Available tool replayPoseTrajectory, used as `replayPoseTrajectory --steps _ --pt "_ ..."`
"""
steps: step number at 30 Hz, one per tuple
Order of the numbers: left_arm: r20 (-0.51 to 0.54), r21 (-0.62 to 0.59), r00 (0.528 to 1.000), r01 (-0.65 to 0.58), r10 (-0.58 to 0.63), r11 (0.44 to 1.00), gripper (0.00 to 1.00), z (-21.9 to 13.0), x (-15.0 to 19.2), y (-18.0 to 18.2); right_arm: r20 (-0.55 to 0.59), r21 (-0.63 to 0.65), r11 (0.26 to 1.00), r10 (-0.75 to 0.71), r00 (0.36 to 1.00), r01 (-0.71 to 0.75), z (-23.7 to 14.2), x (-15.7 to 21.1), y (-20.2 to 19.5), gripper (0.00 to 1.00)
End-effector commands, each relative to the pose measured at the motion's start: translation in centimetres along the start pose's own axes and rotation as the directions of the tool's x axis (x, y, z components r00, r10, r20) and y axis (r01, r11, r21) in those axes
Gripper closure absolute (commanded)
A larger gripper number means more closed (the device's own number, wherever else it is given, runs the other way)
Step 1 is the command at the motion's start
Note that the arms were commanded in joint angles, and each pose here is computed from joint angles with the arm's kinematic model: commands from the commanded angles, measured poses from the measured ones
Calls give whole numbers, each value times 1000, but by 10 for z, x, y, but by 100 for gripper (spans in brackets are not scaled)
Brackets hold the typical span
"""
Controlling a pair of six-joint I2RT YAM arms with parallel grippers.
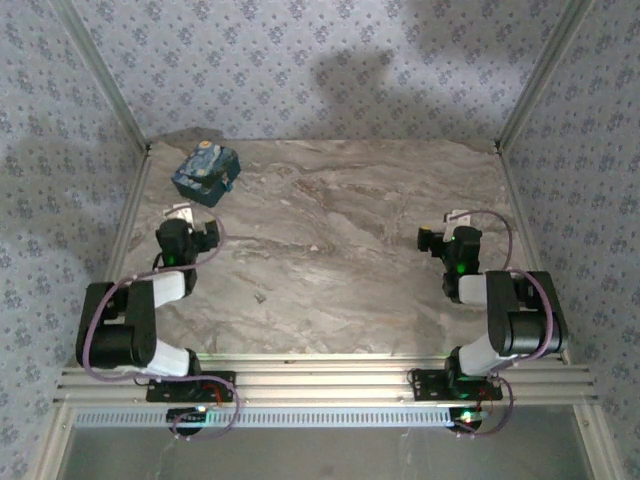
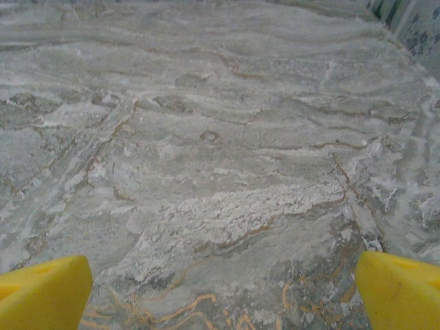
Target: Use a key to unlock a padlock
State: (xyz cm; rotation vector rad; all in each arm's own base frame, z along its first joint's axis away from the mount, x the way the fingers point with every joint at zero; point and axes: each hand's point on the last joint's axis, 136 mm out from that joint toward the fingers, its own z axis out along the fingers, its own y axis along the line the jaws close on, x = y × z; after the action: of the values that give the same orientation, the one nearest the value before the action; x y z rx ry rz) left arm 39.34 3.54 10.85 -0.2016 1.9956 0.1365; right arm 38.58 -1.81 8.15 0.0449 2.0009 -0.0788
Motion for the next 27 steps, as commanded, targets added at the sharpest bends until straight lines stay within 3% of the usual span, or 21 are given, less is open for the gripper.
replayPoseTrajectory --steps 1,4,8,12,19,27 --pt "36 -70 993 116 -114 991 2 -12 -40 16 11 -23 999 -23 1000 23 -5 -28 3 0" --pt "30 -63 963 271 -269 961 2 -16 -63 21 -3 -29 999 -34 999 34 -14 -43 7 0" --pt "-150 -59 893 420 -424 906 2 -7 -73 24 -2 -49 999 15 1000 -15 -29 -66 16 0" --pt "-284 -14 787 568 -548 823 2 8 -76 22 -46 -12 997 71 996 -71 -43 -78 21 0" --pt "-447 24 650 695 -614 719 11 44 -73 13 -149 -29 984 171 974 -177 -57 -77 47 0" --pt "-480 33 597 744 -643 667 15 79 -71 8 -161 -64 978 187 969 -199 -62 -82 73 0"
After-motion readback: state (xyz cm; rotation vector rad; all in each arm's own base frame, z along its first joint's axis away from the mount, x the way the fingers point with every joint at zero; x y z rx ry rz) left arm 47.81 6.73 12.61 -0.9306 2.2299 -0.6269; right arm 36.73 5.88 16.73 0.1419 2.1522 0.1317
